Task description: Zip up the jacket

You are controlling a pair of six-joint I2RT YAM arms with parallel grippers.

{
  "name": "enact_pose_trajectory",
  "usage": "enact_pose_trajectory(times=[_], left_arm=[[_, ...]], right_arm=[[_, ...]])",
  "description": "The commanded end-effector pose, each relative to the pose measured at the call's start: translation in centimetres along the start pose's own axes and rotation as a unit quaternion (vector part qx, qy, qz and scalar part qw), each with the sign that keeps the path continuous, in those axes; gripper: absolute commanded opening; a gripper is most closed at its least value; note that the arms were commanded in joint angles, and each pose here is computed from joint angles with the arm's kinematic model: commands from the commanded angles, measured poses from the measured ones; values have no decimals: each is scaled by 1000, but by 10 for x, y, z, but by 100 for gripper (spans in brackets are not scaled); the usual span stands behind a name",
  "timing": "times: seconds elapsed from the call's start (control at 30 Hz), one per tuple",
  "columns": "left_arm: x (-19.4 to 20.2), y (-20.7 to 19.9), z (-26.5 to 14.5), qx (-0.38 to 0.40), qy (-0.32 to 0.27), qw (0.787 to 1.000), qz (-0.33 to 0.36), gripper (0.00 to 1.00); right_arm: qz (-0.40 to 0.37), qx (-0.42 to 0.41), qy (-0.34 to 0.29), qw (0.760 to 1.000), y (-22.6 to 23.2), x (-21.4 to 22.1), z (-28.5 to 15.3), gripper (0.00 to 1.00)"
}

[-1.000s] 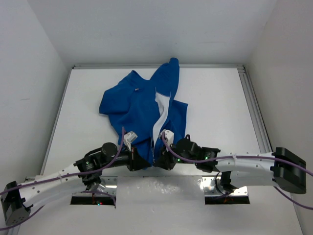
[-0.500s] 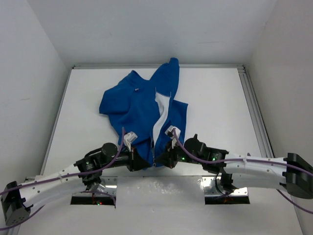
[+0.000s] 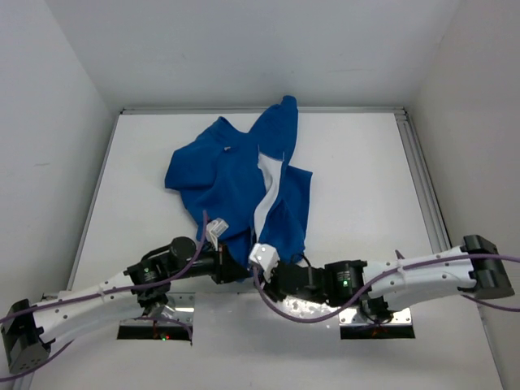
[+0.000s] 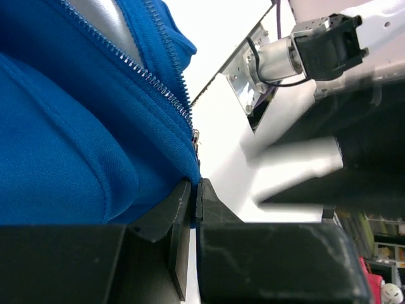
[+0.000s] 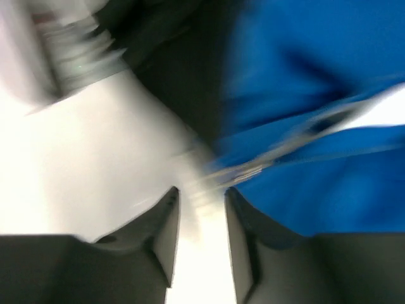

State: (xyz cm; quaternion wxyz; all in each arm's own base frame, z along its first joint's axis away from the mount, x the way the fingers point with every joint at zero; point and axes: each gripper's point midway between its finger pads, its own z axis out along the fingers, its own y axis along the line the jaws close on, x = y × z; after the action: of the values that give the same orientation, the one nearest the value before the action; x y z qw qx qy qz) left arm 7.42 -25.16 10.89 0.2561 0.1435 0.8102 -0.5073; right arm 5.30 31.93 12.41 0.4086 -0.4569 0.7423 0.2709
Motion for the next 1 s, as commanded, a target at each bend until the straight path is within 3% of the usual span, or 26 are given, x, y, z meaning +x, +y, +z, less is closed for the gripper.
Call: enact_pose_trajectory(times=[0.0, 0.23, 0.63, 0.97], left_arm=[[-22, -31, -2, 44, -29, 999, -1, 0], [-23, -37, -4, 56, -34, 998, -9, 0], [-25, -31, -4, 41, -39, 998, -3, 0], [-35, -29, -6, 22, -56, 998, -1, 0]], right_arm=[[-145, 137, -11, 980, -31, -9, -8, 37], [-182, 197, -17, 963, -38, -3, 5, 42], [-165, 128, -30, 978, -6, -3, 3, 37], [-207, 69, 35, 975, 38, 8, -8, 37]])
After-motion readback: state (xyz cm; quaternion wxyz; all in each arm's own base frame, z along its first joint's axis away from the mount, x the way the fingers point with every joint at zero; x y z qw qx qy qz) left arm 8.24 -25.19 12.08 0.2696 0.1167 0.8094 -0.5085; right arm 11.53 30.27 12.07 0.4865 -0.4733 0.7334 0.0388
